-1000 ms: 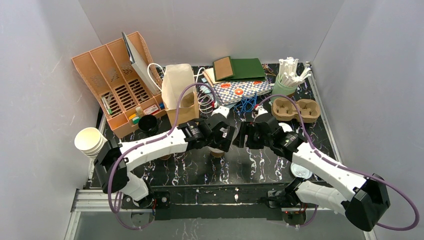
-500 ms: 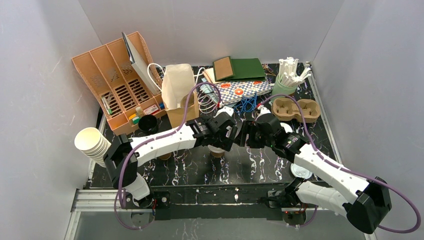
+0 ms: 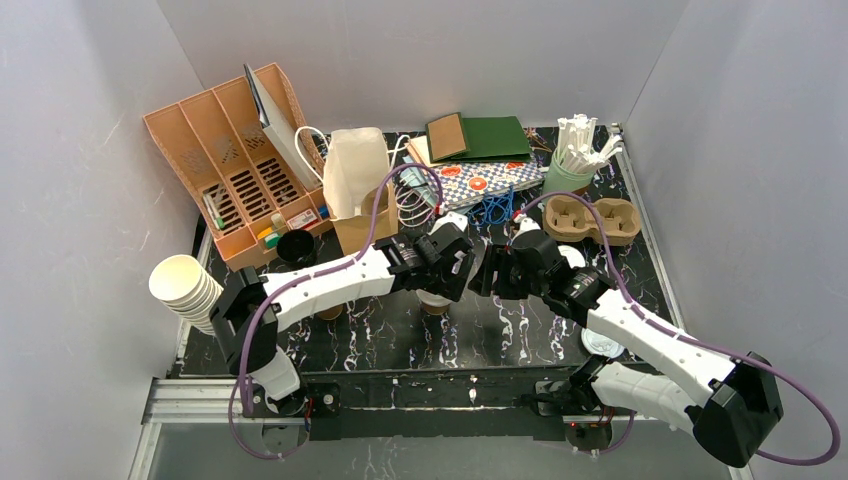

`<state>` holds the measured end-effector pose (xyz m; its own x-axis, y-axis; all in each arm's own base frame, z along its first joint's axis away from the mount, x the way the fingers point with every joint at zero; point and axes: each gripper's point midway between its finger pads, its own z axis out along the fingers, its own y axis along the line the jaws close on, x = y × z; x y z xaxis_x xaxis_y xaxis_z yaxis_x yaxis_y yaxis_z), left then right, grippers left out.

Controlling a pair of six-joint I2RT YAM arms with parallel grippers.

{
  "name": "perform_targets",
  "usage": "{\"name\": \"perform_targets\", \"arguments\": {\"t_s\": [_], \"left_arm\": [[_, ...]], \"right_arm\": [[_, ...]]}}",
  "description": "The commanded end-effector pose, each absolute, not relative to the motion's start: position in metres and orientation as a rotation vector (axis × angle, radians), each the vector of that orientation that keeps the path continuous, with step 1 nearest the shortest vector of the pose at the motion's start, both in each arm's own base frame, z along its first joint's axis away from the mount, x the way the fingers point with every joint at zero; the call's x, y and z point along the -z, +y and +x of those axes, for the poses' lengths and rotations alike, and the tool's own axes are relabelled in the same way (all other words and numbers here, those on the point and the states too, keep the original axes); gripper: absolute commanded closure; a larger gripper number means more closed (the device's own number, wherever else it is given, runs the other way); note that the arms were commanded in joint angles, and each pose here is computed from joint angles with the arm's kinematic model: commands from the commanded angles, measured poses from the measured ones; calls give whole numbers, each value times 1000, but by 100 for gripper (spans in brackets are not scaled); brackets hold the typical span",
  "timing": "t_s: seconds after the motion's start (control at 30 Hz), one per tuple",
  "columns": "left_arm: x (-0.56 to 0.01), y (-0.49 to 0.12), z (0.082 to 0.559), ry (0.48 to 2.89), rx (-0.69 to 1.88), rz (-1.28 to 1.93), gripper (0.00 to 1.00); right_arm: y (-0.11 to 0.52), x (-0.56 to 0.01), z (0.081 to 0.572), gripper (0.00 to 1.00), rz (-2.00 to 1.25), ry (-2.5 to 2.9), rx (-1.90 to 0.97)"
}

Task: Pack the takeout coffee
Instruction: Close the cup lid on the coffee cup.

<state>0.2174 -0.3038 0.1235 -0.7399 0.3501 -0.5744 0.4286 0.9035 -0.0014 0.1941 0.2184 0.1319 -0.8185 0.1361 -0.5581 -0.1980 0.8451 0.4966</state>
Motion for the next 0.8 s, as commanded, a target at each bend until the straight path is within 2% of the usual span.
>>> {"name": "perform_targets", "arguments": {"t_s": [0.0,0.13,0.27,0.77], "left_arm": [[-125,-304,221,2479,136,544,13],[-121,-305,220,2495,133,550,15],[-122,-305,221,2494,141,542,26],[-112,-288,219,2512,74,529,33]], "right_arm": [[224,-136,198,32,-47,2393,-776],[225,-135,198,33,-50,2392,-780],[225,-135,198,33,-53,2392,-779],[230,-128,198,34,-67,2414,-787]]}}
